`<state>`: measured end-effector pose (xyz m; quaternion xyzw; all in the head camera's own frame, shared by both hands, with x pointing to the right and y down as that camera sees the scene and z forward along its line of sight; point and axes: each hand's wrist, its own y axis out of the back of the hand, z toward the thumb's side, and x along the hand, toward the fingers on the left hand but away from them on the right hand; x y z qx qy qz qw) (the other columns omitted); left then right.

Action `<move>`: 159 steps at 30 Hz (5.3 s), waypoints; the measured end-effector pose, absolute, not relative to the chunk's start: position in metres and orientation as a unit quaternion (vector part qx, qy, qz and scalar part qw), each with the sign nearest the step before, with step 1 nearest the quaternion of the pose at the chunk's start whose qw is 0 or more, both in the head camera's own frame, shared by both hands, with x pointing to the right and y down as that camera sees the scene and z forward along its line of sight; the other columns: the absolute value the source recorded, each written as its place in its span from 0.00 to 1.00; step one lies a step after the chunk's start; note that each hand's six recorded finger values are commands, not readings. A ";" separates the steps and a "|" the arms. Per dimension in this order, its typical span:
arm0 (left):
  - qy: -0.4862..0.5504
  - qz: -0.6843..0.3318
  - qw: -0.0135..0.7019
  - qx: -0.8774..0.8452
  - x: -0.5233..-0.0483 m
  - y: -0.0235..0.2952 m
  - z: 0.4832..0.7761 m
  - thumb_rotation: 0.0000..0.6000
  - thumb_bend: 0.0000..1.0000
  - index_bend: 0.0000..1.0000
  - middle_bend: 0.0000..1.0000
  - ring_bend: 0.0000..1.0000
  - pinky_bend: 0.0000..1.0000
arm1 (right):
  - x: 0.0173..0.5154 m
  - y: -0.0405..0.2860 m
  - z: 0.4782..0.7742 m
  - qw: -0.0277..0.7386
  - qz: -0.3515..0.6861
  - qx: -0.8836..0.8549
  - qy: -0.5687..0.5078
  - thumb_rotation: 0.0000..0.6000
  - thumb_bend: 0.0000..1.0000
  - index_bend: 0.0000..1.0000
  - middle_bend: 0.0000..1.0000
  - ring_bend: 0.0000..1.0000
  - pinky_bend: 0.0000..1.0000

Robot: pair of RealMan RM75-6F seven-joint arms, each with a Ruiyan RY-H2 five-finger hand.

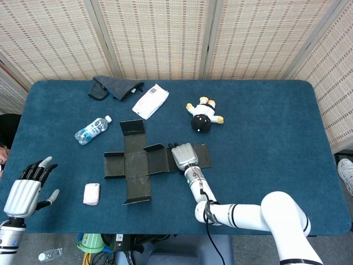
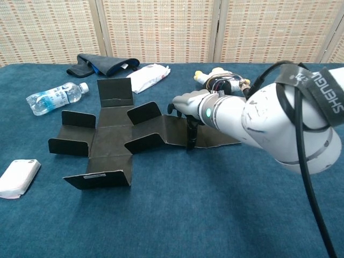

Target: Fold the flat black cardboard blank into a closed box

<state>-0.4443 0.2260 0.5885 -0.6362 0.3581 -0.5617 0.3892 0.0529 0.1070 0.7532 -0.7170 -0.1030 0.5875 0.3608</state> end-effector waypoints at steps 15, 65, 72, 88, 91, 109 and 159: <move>0.358 -0.563 0.385 -0.637 -0.448 0.227 0.591 1.00 0.26 0.17 0.10 0.11 0.15 | 0.044 0.111 0.755 0.380 0.587 -0.709 -0.088 1.00 0.00 0.09 0.17 0.82 1.00; 0.309 -0.484 0.392 -0.718 -0.382 0.155 0.644 1.00 0.21 0.15 0.14 0.57 0.72 | 0.090 0.091 0.741 0.370 0.527 -0.750 -0.151 1.00 0.02 0.25 0.29 0.82 1.00; 0.288 -0.471 0.390 -0.737 -0.369 0.148 0.663 1.00 0.16 0.03 0.04 0.58 0.74 | 0.096 0.090 0.741 0.371 0.525 -0.751 -0.151 1.00 0.02 0.25 0.29 0.82 1.00; 0.237 -0.433 0.450 -0.744 -0.331 0.145 0.720 1.00 0.16 0.00 0.00 0.57 0.75 | 0.108 0.087 0.747 0.356 0.517 -0.763 -0.153 1.00 0.02 0.25 0.29 0.82 1.00; 0.229 -0.427 0.460 -0.744 -0.322 0.145 0.730 1.00 0.16 0.00 0.00 0.57 0.75 | 0.112 0.087 0.749 0.347 0.519 -0.766 -0.155 1.00 0.02 0.25 0.29 0.82 1.00; 0.214 -0.409 0.474 -0.750 -0.284 0.143 0.756 1.00 0.16 0.00 0.00 0.56 0.75 | 0.117 0.087 0.753 0.322 0.513 -0.778 -0.168 1.00 0.02 0.25 0.28 0.82 1.00; 0.246 -0.419 0.436 -0.758 -0.278 0.134 0.763 1.00 0.15 0.00 0.00 0.54 0.75 | 0.119 0.087 0.747 0.312 0.493 -0.793 -0.176 1.00 0.02 0.25 0.28 0.82 1.00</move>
